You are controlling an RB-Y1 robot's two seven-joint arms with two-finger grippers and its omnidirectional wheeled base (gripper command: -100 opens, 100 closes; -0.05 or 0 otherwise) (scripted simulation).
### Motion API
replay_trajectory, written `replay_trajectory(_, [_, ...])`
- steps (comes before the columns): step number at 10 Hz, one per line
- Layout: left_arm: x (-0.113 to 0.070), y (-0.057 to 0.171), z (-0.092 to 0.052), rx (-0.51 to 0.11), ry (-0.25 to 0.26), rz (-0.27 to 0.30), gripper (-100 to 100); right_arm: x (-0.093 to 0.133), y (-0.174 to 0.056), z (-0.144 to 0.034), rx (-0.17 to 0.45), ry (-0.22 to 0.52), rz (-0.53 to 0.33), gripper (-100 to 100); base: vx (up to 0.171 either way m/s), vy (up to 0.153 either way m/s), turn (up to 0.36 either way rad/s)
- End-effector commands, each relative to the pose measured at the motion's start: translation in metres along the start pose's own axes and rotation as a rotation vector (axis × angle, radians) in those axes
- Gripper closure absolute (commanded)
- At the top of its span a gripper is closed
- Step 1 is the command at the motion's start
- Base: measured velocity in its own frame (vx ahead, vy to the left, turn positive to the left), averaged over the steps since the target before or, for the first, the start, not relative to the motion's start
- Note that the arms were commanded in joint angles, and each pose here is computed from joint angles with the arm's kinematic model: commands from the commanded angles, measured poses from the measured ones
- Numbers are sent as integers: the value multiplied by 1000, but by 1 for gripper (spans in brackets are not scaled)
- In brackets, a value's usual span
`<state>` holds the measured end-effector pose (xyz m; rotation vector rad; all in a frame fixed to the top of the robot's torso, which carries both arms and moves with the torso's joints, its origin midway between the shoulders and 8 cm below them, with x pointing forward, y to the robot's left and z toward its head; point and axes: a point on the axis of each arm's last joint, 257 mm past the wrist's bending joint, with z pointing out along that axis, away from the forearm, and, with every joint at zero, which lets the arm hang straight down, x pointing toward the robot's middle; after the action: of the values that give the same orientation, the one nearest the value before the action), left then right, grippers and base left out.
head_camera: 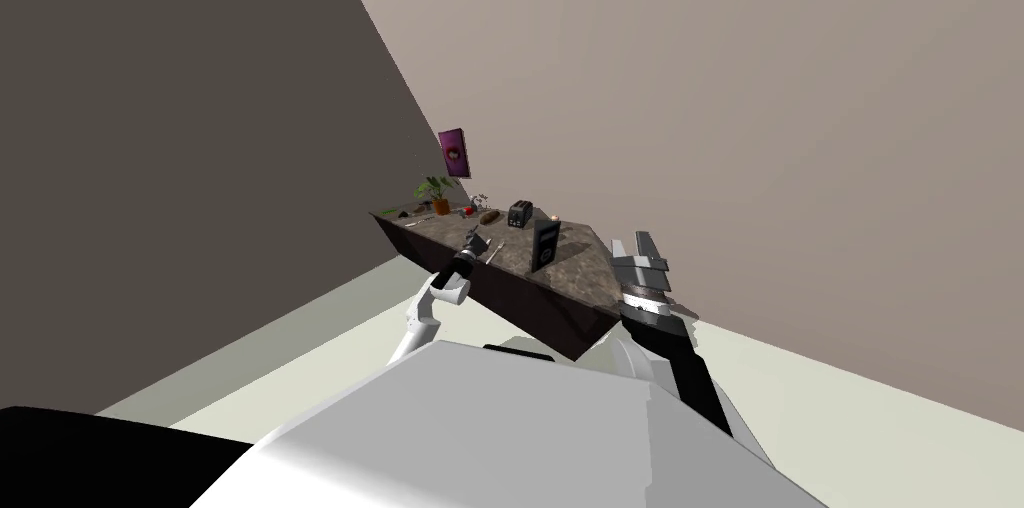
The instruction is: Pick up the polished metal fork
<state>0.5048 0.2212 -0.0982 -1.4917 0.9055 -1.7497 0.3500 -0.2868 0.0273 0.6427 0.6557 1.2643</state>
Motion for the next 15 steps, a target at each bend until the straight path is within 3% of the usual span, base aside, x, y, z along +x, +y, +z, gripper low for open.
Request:
replay_trajectory(1, [-3,12,10,-45,-16,-63,-100,0,0,0,0,0,0,0,0,3,-91])
replay_trajectory(4, [-11,31,18,-112,-60,-159,-100,0,0,0,0,0,0,0,2,5,-70])
replay_trajectory(5, [-12,33,18,-120,-67,-161,-100,0,0,0,0,0,0,0,2,3,14])
replay_trajectory(8, [-16,56,32,-200,-113,-270,-100,0,0,0,0,0,0,0,8,8,-81])
replay_trajectory(10, [-22,63,30,-223,-140,-292,-100,0,0,0,0,0,0,0,8,10,-28])
replay_trajectory(11, [-23,73,36,-259,-165,-343,-100,0,0,0,0,0,0,0,11,13,-83])
replay_trajectory(15, [-30,98,45,-341,-242,-444,-100,0,0,0,0,0,0,0,19,20,-73])
